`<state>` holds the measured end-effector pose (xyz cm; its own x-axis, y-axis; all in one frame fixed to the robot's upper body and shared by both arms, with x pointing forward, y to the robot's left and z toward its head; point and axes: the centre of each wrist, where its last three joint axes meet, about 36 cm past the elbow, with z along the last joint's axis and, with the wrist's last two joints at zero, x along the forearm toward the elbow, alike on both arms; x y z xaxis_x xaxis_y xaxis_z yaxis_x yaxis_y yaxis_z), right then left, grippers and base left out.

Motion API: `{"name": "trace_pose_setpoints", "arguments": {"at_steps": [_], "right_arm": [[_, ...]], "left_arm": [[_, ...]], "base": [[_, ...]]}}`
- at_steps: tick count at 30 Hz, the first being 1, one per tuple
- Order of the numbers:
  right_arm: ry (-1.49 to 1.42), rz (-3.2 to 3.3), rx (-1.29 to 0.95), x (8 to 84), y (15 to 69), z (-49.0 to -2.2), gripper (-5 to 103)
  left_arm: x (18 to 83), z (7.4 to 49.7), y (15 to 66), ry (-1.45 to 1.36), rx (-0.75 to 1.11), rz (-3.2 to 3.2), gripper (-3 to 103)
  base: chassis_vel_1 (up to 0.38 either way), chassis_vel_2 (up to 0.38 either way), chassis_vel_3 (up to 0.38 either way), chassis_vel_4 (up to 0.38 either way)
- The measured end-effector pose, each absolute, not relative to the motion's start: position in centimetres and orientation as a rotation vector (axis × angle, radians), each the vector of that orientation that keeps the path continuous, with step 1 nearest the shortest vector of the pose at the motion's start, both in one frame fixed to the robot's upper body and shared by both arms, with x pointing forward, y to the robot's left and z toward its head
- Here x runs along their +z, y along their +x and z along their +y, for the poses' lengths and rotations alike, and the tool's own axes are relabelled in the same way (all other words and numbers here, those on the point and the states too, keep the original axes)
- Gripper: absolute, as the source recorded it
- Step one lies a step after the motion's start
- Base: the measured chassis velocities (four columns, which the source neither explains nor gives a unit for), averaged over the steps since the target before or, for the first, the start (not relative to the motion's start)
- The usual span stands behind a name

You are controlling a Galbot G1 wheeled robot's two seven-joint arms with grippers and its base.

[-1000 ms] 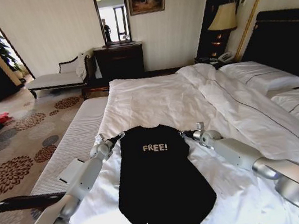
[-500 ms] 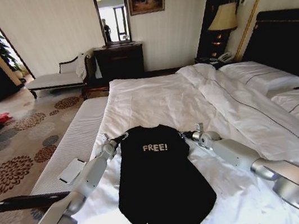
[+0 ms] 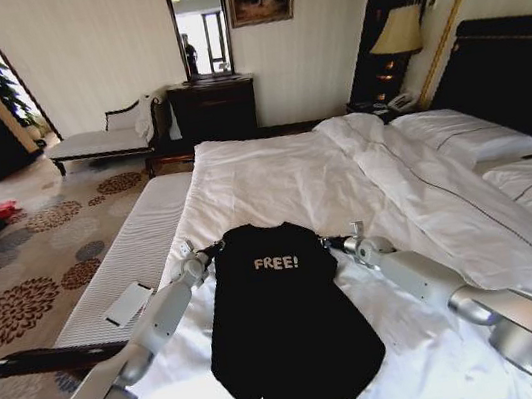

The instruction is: Fold the clothes on the bed.

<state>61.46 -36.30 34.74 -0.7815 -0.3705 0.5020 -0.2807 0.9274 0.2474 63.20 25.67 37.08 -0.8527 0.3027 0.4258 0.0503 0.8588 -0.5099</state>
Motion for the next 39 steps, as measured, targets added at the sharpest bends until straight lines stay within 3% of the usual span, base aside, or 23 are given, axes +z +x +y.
{"name": "trace_pose_setpoints", "arguments": {"at_steps": [1,3,6,27,39], "right_arm": [[0.464,-2.52,-0.214,34.7,61.5,-36.3,0],[0.464,-2.518,-0.211,34.6,61.4,-36.2,0],[0.463,-2.518,-0.209,34.6,61.4,-36.3,0],[0.482,-2.655,-0.23,39.4,63.2,-35.6,0],[0.45,-2.75,-0.236,43.5,65.7,-36.5,0]], "left_arm": [[37.1,25.7,63.2,-0.258,0.674,-2.526,17],[37.2,25.7,63.3,-0.257,0.678,-2.529,6],[37.3,25.8,63.4,-0.252,0.677,-2.537,1],[41.9,26.0,63.4,-0.333,0.671,-2.66,1],[46.4,25.5,66.7,-0.378,0.675,-2.75,1]], "base": [[0.0,0.0,0.0,0.0],[0.0,0.0,0.0,0.0],[0.0,0.0,0.0,0.0],[0.0,0.0,0.0,0.0],[0.0,0.0,0.0,0.0]]}}
